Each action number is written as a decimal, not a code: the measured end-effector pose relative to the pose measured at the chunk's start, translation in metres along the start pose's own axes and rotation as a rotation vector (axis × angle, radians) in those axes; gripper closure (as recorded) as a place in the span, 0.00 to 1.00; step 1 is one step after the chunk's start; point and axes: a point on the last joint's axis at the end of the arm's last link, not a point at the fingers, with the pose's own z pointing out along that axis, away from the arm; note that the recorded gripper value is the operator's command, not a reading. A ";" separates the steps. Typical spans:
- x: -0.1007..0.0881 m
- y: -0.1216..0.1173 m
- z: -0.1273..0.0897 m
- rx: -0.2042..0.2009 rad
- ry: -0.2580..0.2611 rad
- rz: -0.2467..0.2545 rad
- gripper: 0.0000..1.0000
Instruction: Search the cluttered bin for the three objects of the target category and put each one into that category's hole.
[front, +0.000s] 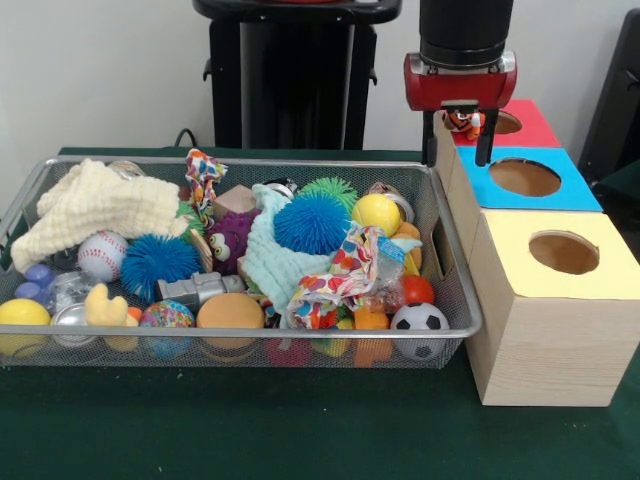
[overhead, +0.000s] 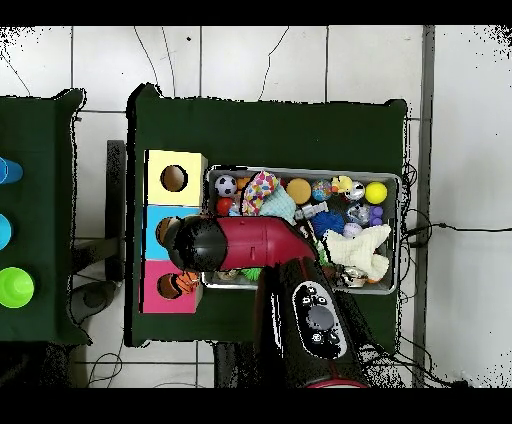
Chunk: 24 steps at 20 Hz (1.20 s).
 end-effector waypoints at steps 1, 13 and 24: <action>0.000 0.000 0.000 0.000 0.000 -0.001 0.00; 0.000 0.004 0.014 0.000 0.082 -0.003 0.00; -0.022 0.001 0.033 -0.001 0.285 0.010 0.00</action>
